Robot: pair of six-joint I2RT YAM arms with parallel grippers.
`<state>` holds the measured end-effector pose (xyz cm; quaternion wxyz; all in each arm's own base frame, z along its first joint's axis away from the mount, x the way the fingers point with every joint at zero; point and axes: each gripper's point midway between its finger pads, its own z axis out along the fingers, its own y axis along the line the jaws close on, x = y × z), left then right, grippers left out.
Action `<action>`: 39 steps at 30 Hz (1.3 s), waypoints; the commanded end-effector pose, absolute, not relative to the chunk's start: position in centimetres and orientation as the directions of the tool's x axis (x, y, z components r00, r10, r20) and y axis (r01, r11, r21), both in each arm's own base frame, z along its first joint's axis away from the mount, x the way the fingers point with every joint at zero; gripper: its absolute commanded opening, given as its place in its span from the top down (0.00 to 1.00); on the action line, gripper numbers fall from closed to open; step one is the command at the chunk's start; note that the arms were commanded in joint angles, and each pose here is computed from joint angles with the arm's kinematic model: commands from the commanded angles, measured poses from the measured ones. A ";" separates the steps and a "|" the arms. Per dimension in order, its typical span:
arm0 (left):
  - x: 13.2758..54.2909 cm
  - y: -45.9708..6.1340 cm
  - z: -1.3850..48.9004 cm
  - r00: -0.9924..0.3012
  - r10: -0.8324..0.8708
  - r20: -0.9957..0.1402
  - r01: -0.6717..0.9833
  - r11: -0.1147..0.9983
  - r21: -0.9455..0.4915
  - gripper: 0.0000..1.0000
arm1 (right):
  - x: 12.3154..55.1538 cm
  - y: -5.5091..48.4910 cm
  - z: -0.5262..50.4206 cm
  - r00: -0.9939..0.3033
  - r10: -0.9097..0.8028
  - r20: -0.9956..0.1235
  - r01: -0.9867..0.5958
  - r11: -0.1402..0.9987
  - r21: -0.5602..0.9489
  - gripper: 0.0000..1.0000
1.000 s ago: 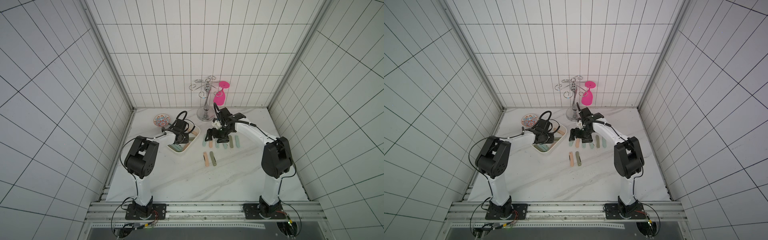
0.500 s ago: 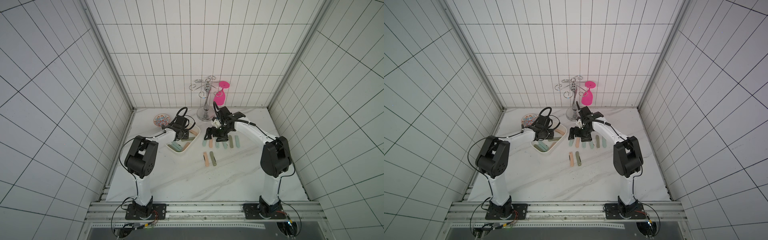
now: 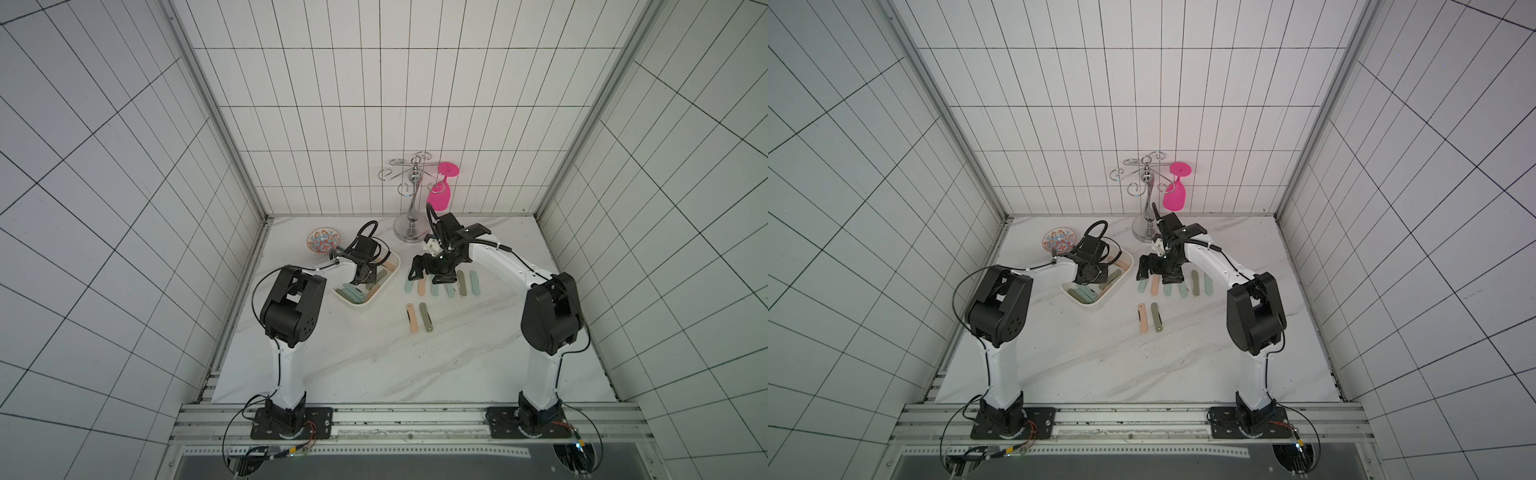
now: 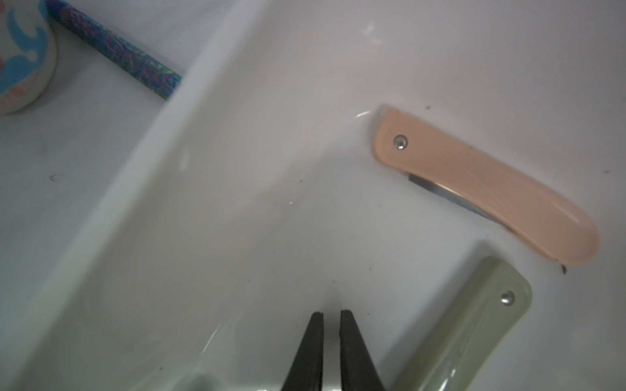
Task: Take the fruit knife out of the storage box
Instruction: Pick up the fruit knife from the storage box.
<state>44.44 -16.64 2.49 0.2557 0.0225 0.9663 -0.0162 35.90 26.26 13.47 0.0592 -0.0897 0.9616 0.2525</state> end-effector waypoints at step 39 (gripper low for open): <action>42.0 -19.9 2.2 -0.899 0.161 -0.406 0.215 0.972 -0.091 0.52 | 34.9 27.6 13.4 -0.973 -0.188 -0.136 -0.231 0.845 0.483 0.06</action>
